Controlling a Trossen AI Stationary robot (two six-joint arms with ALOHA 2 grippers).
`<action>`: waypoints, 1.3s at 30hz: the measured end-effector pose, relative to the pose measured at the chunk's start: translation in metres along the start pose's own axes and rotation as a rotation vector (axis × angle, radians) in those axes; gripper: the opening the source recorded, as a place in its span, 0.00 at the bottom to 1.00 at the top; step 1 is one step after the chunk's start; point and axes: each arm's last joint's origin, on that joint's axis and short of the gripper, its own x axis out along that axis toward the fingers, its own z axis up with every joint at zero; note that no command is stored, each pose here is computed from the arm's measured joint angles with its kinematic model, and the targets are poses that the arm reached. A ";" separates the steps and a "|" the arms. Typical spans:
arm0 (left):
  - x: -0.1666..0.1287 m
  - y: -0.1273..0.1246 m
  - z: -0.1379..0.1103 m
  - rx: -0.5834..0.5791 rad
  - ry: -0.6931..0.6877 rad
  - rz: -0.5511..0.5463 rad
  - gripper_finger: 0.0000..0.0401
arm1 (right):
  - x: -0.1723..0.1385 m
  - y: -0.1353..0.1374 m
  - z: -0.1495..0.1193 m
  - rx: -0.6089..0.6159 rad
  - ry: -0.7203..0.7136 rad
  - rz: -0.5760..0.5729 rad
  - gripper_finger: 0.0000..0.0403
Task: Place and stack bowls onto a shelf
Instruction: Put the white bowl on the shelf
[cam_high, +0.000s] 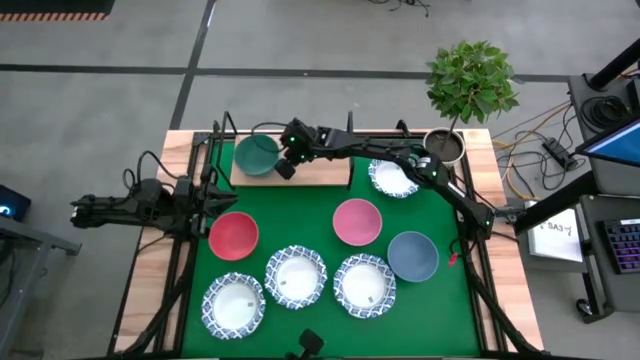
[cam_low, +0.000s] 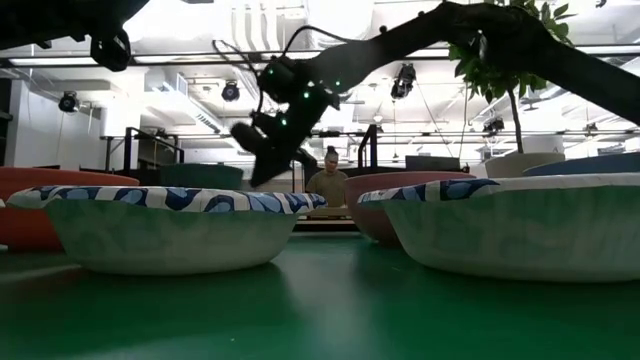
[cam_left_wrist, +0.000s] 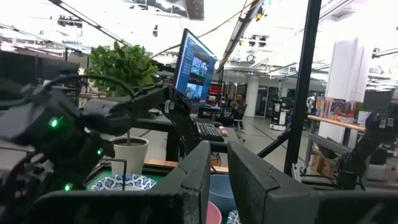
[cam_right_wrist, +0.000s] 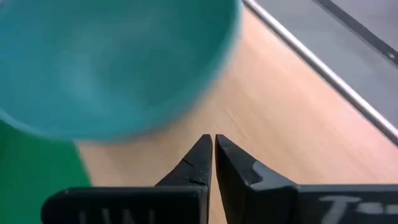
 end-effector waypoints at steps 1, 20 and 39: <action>0.000 0.000 0.000 0.000 0.000 0.000 0.10 | 0.000 -0.002 -0.002 -0.006 0.014 -0.027 0.03; 0.004 0.000 -0.003 -0.086 0.032 0.004 0.10 | -0.112 0.087 -0.019 -0.530 0.067 0.040 0.02; 0.066 -0.004 -0.035 -0.398 0.067 0.012 0.10 | -0.216 0.059 -0.137 -0.593 -0.279 0.377 0.02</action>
